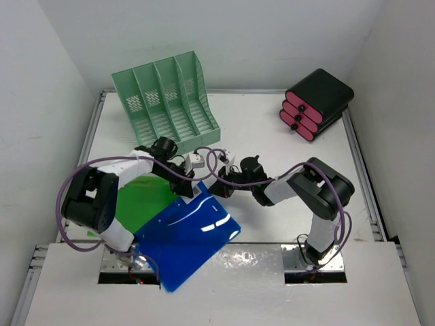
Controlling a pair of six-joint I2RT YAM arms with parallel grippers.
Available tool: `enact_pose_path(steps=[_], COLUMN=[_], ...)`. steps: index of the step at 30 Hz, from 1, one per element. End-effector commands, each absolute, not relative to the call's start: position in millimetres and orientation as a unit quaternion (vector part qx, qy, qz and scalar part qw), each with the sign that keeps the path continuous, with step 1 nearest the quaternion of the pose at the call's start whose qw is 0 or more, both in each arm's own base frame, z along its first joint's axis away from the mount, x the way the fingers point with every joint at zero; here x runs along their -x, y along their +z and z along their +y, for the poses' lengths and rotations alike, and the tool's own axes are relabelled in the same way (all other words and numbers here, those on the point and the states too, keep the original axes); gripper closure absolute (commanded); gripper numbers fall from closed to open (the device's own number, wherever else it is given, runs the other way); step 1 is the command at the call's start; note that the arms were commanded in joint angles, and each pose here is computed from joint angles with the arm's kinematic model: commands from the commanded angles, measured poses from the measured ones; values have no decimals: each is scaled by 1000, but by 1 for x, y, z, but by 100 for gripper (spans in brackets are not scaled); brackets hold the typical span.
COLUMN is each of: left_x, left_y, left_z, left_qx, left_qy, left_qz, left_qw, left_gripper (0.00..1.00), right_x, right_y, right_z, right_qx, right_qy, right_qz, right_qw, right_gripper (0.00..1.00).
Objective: Organize the desk
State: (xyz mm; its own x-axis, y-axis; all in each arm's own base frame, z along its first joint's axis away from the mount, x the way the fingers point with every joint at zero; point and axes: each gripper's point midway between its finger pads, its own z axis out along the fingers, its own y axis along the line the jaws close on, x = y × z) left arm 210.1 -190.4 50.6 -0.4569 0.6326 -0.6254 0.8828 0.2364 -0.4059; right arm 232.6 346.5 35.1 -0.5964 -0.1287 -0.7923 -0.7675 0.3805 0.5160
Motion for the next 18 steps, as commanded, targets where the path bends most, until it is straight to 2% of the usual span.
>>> enact_pose_path(steps=[1,4,5,7,8,9,11,12,14,18], left_x=[-201,-218,-224,-244,-254,-261,-269,-273,-275,-275], left_y=[72,84,88,104,112,132,151,169,193,234], left_z=[-205,-201,-200,-196,-193,-195,-195,-198,-201,-205], left_qx=[-502,-495,-491,-475,-470,-460,-451,-450,-449,-431], left_qy=[-413,-371,-359,-316,-295,-288,-278,-278,-283,-293], left_qz=[738,755,761,776,780,778,776,768,757,744], left_qw=[180,216,227,269,289,316,342,360,382,418], left_gripper=[100,100,100,100,100,100,100,100,100,100], right_x=[-162,-165,-169,-180,-187,-199,-214,-221,-228,-234], right_y=[65,59,69,60,79,73,102,102,126,143], right_z=[378,363,357,334,326,307,286,269,251,217], right_qx=[382,392,408,395,399,376,358,338,322,298], right_qy=[563,527,510,461,447,408,375,354,344,314], right_qz=[680,701,693,735,727,760,760,777,768,776], right_qw=[274,279,304,302,335,339,392,396,433,458], right_gripper=[100,100,95,72,60,41,28,17,2,1])
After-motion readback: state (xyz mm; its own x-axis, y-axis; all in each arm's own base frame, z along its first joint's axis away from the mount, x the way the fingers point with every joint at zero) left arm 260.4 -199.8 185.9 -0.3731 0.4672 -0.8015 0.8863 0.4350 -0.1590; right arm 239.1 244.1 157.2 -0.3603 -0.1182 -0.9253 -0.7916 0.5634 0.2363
